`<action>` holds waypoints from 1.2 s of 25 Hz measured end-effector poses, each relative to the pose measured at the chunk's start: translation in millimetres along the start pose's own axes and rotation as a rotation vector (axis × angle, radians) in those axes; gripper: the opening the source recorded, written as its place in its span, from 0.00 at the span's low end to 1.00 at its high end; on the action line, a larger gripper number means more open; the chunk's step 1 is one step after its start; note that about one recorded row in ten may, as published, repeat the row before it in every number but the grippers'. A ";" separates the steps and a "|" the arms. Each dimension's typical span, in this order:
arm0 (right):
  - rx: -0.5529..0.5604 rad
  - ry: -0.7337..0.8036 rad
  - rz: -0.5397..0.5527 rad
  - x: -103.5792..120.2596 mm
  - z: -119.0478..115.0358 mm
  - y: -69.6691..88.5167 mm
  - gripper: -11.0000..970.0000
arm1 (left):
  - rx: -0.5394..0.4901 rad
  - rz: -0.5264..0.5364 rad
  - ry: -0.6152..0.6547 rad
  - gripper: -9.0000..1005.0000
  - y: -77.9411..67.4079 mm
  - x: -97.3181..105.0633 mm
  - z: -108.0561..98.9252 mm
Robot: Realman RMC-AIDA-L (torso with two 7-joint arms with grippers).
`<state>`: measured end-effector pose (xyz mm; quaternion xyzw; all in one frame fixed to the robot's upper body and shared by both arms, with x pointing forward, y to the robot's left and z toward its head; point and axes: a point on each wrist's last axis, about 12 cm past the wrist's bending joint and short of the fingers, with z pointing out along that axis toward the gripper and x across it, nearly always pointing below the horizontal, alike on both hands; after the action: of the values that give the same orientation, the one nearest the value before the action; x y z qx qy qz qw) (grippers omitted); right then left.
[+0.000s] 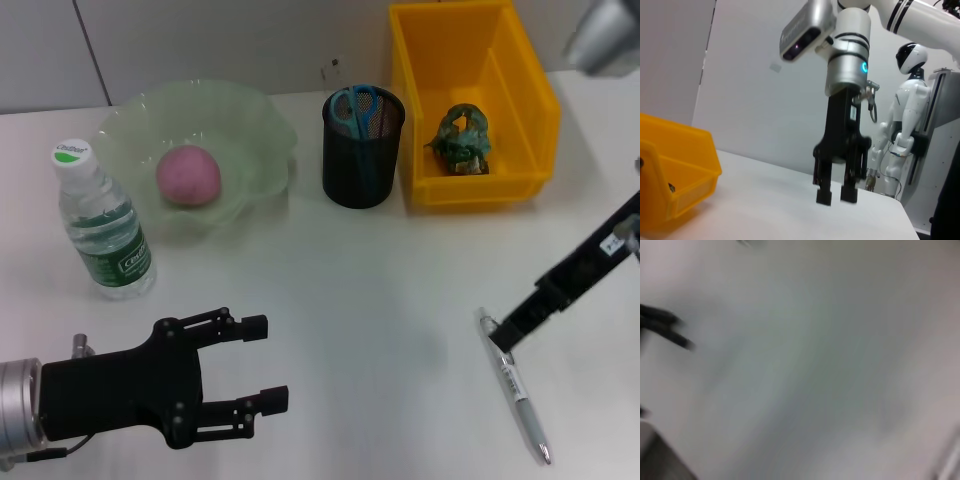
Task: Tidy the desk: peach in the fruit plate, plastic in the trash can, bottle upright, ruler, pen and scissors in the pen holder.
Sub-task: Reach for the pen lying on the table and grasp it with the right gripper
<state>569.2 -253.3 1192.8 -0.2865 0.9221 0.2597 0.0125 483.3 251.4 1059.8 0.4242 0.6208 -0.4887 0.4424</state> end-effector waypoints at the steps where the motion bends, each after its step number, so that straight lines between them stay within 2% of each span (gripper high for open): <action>1: 0.061 0.057 0.020 -2.9 8.2 4.7 0.61 | -0.001 0.001 0.000 0.80 0.1 -0.1 -0.7; 2: 0.061 0.057 0.020 -2.9 8.2 4.7 0.61 | 0.000 0.000 -0.001 0.80 -0.1 -0.3 -1.4; 6: 0.211 0.165 0.038 -13.8 28.8 16.1 0.61 | 0.010 0.002 -0.009 0.80 -1.4 -1.7 -3.0; 16: 0.363 0.184 0.026 -21.2 50.8 19.8 0.61 | 0.010 0.073 -0.004 0.80 -3.3 -0.6 -5.3; 23: 0.395 0.208 0.030 -19.5 61.9 20.9 0.60 | 0.000 0.066 0.011 0.80 -1.5 0.5 -6.1; 30: 0.361 0.185 0.027 -16.5 71.7 21.3 0.60 | 0.003 0.064 0.014 0.80 -1.3 -0.5 -9.2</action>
<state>562.6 -194.9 1143.7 -0.2898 0.9547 0.0629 -0.0246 480.9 260.2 1061.9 0.4480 0.6092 -0.4722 0.4530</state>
